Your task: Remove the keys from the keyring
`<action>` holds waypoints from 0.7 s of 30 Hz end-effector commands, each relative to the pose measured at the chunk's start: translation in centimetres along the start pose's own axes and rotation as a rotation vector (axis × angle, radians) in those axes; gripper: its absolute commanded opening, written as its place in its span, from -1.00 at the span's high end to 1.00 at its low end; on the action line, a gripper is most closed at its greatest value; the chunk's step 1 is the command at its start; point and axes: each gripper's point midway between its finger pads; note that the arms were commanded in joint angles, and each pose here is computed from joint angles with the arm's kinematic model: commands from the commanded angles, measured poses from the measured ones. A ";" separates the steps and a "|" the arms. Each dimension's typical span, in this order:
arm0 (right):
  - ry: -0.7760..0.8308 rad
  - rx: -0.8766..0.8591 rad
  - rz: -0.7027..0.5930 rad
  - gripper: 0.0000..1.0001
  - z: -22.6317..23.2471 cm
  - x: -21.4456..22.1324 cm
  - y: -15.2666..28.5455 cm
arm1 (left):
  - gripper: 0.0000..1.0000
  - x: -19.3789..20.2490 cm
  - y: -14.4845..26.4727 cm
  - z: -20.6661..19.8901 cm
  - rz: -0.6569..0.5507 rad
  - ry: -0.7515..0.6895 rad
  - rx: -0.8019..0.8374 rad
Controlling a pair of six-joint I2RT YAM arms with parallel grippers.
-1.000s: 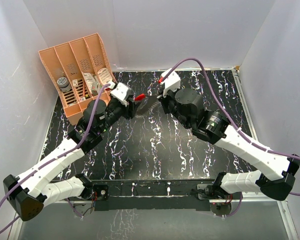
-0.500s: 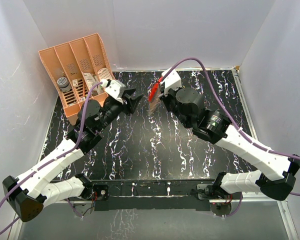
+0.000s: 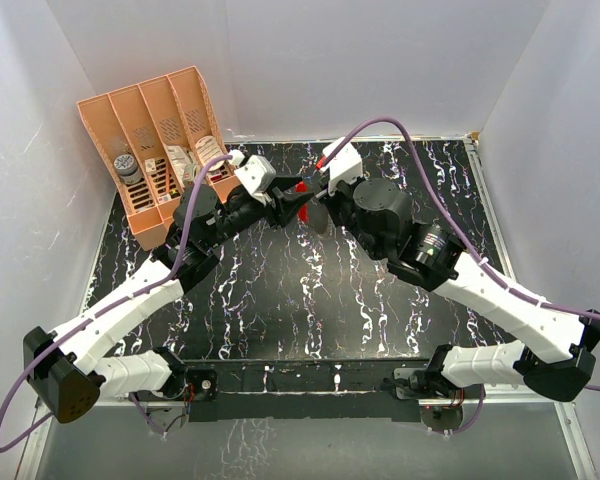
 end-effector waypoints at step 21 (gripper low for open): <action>-0.072 -0.034 -0.167 1.00 -1.0 -5.4 2.3 | 0.34 -3.2 -1.3 0.6 -0.131 -0.126 0.006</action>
Point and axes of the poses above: each gripper's point midway between its finger pads, its own y axis back along the fingers, its own z axis along the line the jaws close on, x = y × z, and after that the axes turned 6 degrees about y, right-handed
